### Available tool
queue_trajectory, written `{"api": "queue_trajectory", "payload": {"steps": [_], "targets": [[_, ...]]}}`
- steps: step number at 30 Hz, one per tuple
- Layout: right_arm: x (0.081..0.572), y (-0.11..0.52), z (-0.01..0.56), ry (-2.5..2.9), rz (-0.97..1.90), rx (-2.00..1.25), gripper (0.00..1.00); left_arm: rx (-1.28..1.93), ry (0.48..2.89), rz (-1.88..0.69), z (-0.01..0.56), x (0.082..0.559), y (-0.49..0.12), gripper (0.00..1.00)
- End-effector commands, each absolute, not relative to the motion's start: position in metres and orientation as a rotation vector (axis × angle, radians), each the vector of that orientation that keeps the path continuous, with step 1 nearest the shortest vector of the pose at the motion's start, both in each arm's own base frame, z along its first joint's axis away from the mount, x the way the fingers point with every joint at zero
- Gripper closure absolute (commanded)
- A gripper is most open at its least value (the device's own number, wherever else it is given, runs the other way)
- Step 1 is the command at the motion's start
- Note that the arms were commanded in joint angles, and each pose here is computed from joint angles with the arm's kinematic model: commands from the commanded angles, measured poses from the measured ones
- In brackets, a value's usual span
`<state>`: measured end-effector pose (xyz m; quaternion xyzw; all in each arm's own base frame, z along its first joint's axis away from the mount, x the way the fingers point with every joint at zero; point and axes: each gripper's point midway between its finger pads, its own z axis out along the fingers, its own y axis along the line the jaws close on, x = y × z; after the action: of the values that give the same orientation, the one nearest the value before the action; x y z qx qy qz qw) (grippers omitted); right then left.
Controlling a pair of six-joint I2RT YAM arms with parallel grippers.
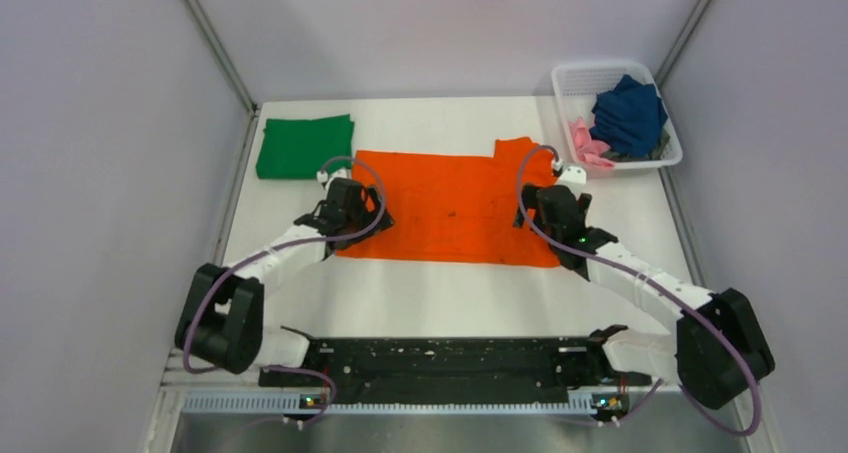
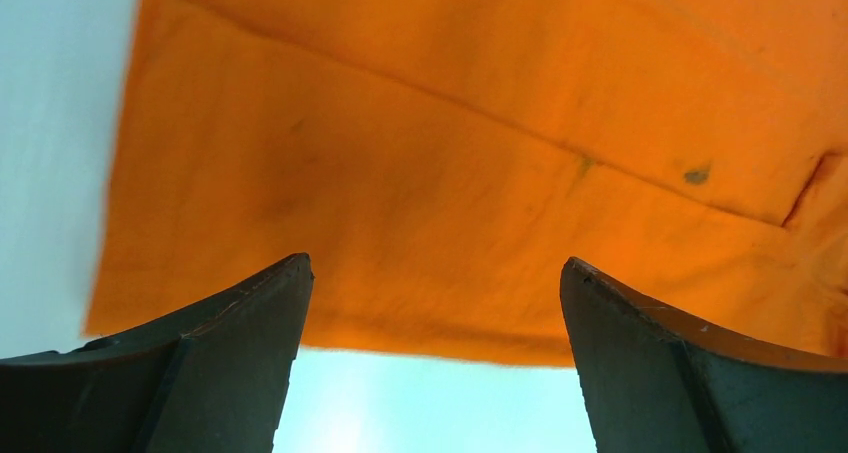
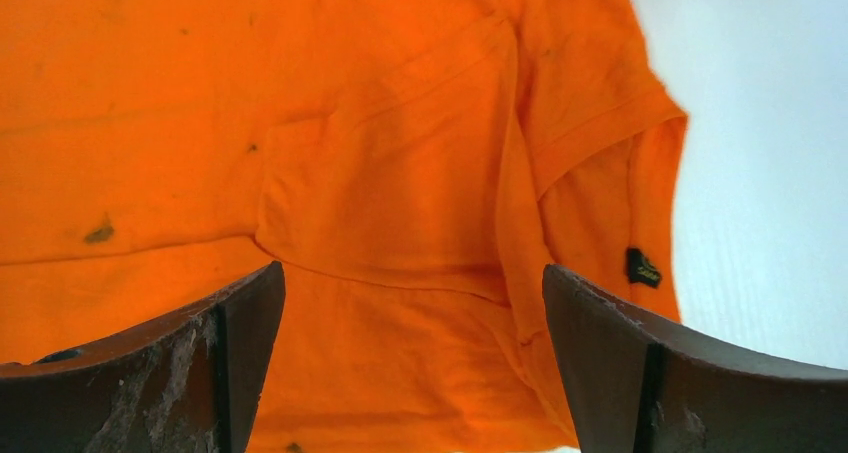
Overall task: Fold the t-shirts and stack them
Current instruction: Fold the flattened tshirt in 1/3 of the way
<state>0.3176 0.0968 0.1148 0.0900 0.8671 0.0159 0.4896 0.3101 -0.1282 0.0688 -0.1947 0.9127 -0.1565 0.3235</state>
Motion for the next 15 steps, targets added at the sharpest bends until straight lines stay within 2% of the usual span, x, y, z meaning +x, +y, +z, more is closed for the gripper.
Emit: {"api": "queue_trajectory", "payload": {"steps": [1, 5, 10, 15], "targets": [[0.333, 0.110, 0.094, 2.091, 0.117, 0.276, 0.01, -0.559, 2.310, -0.467, 0.072, 0.350, -0.151, 0.01], [0.327, 0.105, 0.062, 2.180, 0.053, 0.323, 0.01, -0.589, 2.429, -0.447, 0.035, 0.337, -0.154, 0.01], [0.322, 0.078, 0.051, 2.183, -0.059, 0.364, 0.01, -0.617, 2.451, -0.430, 0.018, 0.317, -0.146, 0.01], [0.338, 0.059, 0.043, 2.197, 0.050, 0.435, 0.01, -0.655, 2.462, -0.359, 0.010, 0.301, -0.131, 0.01]]}}
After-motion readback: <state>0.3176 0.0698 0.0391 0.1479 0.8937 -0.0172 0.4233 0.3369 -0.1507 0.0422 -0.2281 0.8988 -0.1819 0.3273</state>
